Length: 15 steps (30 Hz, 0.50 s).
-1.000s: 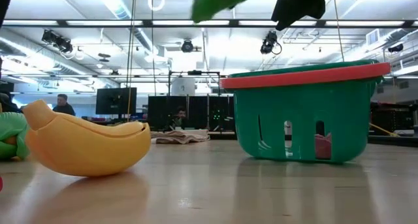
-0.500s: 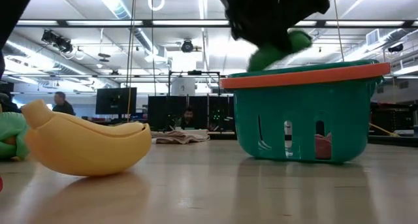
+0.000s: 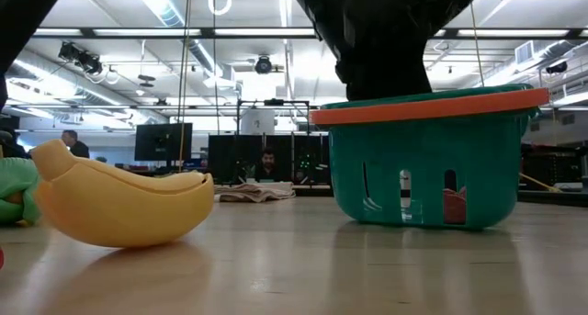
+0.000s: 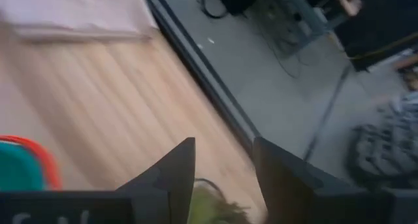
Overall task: Pick and placing Produce into tupperware
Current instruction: Put the green pea into the blue basket, then put the top red strawberry into the blue basket
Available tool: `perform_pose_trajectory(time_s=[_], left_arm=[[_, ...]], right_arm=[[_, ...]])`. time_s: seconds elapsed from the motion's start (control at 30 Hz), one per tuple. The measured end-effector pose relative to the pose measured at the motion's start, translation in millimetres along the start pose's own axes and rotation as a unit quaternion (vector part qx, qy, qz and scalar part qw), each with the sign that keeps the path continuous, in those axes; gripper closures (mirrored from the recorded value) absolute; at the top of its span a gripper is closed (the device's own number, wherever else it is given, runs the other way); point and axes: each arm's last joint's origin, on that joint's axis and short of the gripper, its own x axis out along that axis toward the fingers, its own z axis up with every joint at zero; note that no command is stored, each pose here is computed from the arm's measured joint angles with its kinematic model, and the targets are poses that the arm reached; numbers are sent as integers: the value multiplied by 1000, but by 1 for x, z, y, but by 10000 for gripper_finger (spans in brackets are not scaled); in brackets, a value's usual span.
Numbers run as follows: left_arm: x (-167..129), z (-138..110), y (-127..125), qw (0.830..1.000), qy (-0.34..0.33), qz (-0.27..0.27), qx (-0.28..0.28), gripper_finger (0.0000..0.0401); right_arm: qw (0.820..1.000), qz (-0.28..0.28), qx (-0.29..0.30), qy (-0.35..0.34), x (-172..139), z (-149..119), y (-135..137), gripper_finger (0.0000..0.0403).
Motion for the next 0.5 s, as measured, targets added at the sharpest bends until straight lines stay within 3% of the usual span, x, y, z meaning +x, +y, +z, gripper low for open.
perform_pose_trajectory(time_s=[0.17, 0.4, 0.5], left_arm=[[0, 0, 1, 1000, -1, 2, -1, 202], [-4, 2, 2, 999, -4, 2, -48, 173], [-19, 15, 2, 996, -28, -3, -87, 177]], right_arm=[[999, -25, 1, 49, 13, -3, -13, 240], [991, 37, 30, 129, 27, -3, -19, 240], [985, 68, 31, 153, 29, -3, -19, 240]])
